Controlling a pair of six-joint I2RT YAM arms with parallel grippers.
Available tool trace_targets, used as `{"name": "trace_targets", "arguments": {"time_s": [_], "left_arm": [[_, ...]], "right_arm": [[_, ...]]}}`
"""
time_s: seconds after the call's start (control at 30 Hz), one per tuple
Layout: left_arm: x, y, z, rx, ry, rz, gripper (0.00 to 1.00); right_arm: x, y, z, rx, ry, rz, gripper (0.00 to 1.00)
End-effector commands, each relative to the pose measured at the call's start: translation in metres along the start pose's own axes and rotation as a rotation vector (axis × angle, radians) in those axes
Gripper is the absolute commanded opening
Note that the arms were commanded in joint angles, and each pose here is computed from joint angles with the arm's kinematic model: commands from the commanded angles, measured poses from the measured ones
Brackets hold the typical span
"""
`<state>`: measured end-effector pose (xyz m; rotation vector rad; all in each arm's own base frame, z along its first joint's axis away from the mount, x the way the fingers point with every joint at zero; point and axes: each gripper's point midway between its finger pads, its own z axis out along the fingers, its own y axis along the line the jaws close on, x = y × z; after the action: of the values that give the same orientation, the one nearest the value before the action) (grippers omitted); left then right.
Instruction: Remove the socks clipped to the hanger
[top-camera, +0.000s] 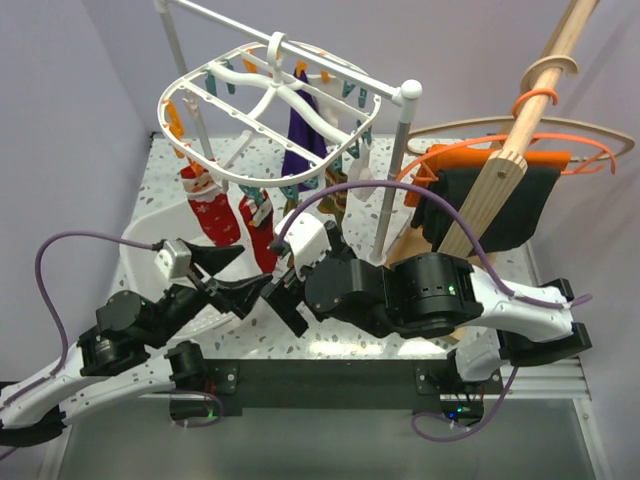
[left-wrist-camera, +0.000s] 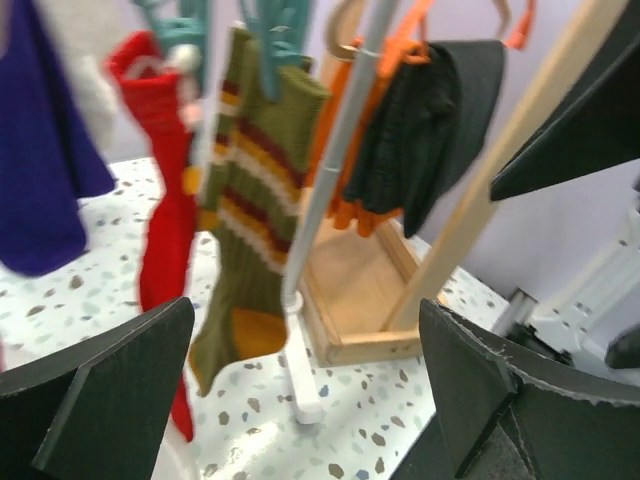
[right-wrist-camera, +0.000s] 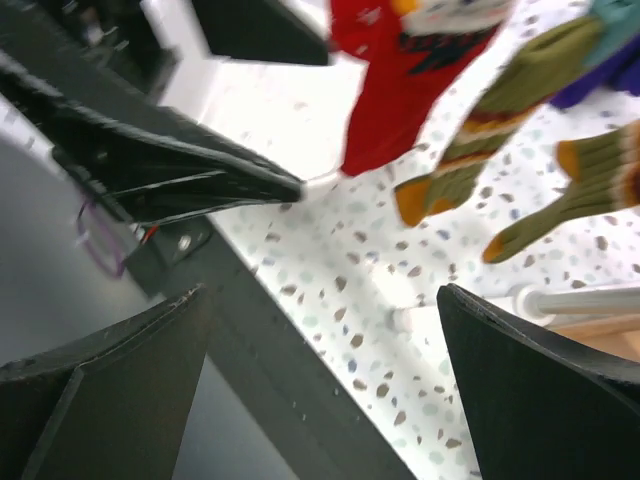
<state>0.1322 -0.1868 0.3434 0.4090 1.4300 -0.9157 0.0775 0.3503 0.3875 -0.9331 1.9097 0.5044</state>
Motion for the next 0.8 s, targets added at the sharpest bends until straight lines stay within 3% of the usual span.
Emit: {"name": "trace_targets", "arguments": {"time_s": [0.0, 0.07, 0.23, 0.47, 0.5, 0.53, 0.6, 0.67, 0.77], "left_arm": [[0.013, 0.042, -0.011, -0.231, 0.007, -0.063, 0.98], [0.018, 0.047, -0.009, -0.271, 0.029, -0.062, 0.97], [0.026, 0.054, -0.005, -0.332, 0.085, -0.051, 0.93], [0.032, 0.038, 0.01, -0.251, 0.073, -0.078, 0.93], [0.035, 0.035, 0.012, -0.238, 0.071, -0.078, 0.9], [0.035, 0.029, 0.015, -0.198, 0.075, -0.069, 0.81], [0.031, 0.02, 0.021, -0.154, 0.048, -0.07, 0.48], [0.032, 0.012, 0.027, -0.113, 0.045, -0.078, 0.47], [0.041, 0.004, 0.033, -0.075, 0.076, -0.067, 0.58]], "right_arm": [[-0.042, -0.064, 0.0, 0.209, -0.152, 0.183, 0.96], [-0.04, -0.08, 0.014, 0.187, -0.114, 0.247, 0.95], [-0.057, -0.078, 0.013, 0.171, -0.155, 0.232, 0.99], [-0.063, -0.084, 0.034, 0.294, -0.156, 0.295, 0.99], [-0.065, -0.086, 0.033, 0.312, -0.16, 0.305, 0.99], [-0.069, -0.089, 0.034, 0.34, -0.17, 0.308, 0.99], [-0.07, -0.09, 0.035, 0.343, -0.172, 0.308, 0.99], [-0.069, -0.085, 0.038, 0.319, -0.172, 0.287, 0.99], [-0.061, -0.086, 0.041, 0.32, -0.15, 0.26, 0.99]]}}
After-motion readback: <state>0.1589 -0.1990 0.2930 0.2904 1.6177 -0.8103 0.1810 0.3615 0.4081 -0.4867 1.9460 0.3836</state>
